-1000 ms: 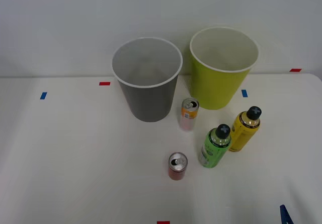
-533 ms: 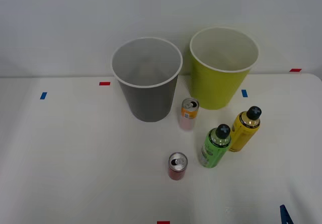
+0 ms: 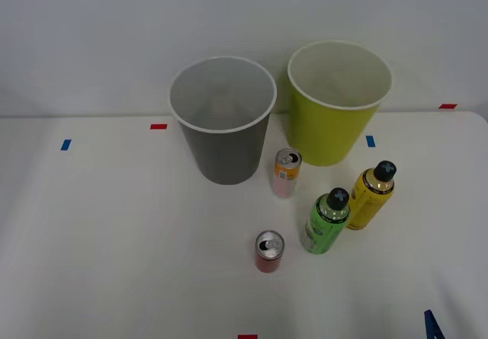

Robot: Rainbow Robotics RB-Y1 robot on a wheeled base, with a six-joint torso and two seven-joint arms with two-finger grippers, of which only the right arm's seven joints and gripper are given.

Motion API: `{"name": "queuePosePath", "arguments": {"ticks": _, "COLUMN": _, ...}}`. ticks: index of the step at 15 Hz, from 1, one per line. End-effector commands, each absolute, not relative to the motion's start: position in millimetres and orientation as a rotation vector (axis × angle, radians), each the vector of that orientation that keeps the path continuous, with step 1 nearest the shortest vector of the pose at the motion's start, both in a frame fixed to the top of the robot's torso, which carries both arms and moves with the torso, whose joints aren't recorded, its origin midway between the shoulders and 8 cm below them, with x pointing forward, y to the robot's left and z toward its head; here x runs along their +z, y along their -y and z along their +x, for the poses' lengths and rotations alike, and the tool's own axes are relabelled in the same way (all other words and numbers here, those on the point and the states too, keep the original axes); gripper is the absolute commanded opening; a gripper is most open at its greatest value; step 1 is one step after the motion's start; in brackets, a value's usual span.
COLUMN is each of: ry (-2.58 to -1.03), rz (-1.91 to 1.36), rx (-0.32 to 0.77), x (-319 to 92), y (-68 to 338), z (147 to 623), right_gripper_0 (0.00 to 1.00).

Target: Put cans in the gray bin, plastic bottles in the light green bin

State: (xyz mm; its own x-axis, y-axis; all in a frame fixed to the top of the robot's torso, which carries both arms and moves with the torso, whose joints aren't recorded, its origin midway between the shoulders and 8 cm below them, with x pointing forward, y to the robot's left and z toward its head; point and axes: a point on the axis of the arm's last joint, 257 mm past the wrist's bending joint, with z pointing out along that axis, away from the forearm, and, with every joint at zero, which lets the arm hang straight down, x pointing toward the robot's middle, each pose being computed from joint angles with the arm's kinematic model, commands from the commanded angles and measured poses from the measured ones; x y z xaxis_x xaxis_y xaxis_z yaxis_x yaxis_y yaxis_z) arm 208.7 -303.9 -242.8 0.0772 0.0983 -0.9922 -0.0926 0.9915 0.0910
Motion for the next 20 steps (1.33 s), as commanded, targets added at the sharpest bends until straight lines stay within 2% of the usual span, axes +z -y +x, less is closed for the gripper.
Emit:
{"name": "queuePosePath", "arguments": {"ticks": 1, "ry": -1.487, "rz": 0.005, "rx": 0.143, "x": -243, "y": 304, "z": 209, "right_gripper_0": 1.0}}
{"name": "queuePosePath", "arguments": {"ticks": 16, "ry": -1.487, "rz": 0.005, "rx": 0.143, "x": -243, "y": 304, "z": 209, "right_gripper_0": 1.0}}
{"name": "queuePosePath", "arguments": {"ticks": 17, "ry": -1.514, "rz": 0.033, "rx": 0.148, "x": -260, "y": 302, "z": 210, "right_gripper_0": 1.0}}
{"name": "queuePosePath", "arguments": {"ticks": 20, "ry": -1.481, "rz": 0.111, "rx": 0.232, "x": -268, "y": 288, "z": 211, "right_gripper_0": 1.0}}
